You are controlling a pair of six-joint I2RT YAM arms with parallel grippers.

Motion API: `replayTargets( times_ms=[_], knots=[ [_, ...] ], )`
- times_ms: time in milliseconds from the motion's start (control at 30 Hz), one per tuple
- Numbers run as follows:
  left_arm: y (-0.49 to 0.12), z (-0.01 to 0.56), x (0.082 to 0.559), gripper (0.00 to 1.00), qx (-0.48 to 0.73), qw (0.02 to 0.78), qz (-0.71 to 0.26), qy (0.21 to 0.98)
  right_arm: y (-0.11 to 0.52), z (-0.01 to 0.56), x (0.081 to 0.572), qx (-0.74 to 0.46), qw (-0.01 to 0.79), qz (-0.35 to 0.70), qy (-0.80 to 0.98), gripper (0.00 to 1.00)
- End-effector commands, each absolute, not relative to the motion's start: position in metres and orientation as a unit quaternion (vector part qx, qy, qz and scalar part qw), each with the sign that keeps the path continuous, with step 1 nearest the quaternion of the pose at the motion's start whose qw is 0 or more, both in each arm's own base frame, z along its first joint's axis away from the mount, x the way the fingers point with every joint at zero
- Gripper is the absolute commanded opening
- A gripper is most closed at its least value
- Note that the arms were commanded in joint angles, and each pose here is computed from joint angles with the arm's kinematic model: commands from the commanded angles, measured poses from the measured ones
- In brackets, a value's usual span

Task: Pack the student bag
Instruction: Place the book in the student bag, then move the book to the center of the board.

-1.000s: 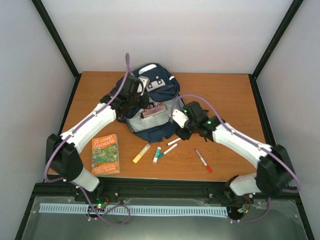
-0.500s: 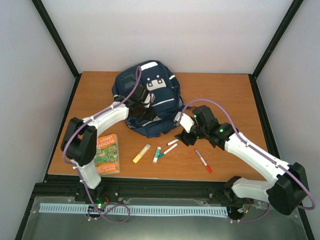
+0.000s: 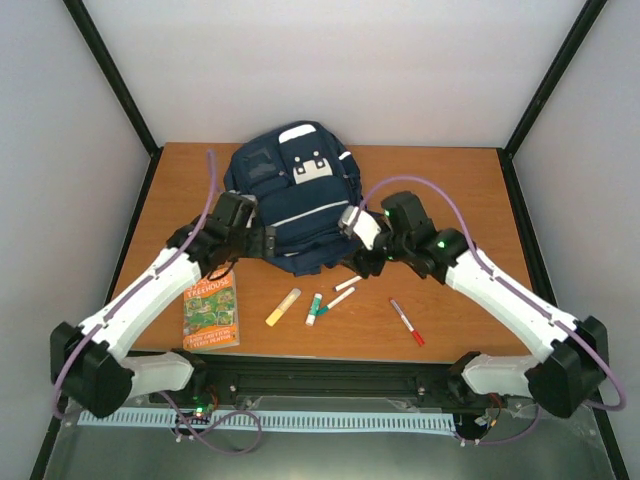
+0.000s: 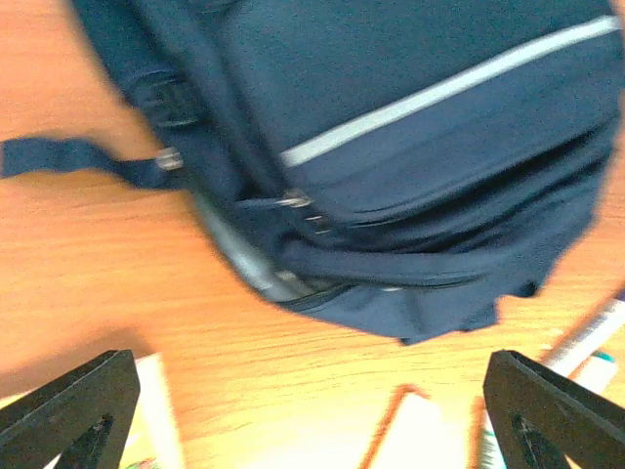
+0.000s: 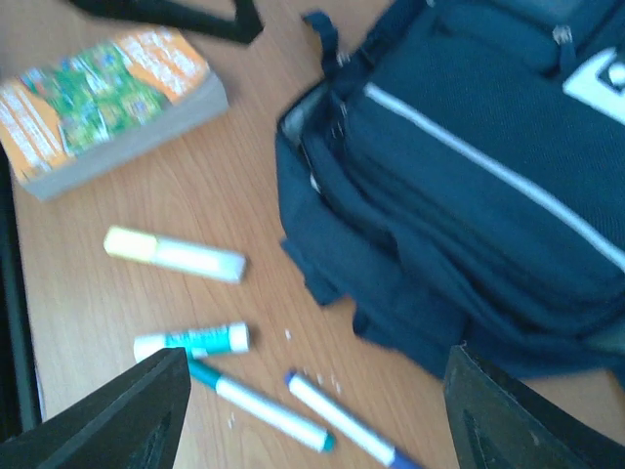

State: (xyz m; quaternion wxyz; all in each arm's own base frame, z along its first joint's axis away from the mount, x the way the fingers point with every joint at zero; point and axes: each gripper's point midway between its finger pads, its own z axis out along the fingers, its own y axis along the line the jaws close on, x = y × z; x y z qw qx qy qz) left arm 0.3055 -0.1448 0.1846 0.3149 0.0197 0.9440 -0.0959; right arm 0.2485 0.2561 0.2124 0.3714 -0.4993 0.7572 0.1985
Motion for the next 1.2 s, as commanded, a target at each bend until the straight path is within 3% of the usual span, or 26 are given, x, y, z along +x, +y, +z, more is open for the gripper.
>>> replayTargets(
  times_ms=[0, 233, 567, 767, 1167],
  knots=[
    [-0.071, 0.178, 0.283, 1.00, -0.084, 0.318, 0.033, 0.944, 0.292, 0.230, 0.251, -0.498, 0.339, 0.282, 0.746, 0.72],
    [-0.028, 0.147, 0.261, 1.00, -0.195, 0.275, 0.010, 0.942, 0.365, 0.200, 0.240, -0.536, 0.277, 0.311, 0.734, 0.69],
    [0.017, 0.136, 0.288, 1.00, -0.326, 0.265, -0.114, 0.901, 0.460, 0.121, 0.159, -0.691, 0.232, 0.239, 0.641, 0.68],
    [0.039, 0.130, 0.293, 1.00, -0.371, 0.272, -0.114, 0.880, 0.500, 0.084, 0.128, -0.742, 0.224, 0.206, 0.597, 0.68],
    [0.076, 0.106, 0.281, 1.00, -0.442, 0.248, -0.105, 0.856, 0.544, 0.049, 0.130, -0.751, 0.250, 0.160, 0.590, 0.69]
  ],
)
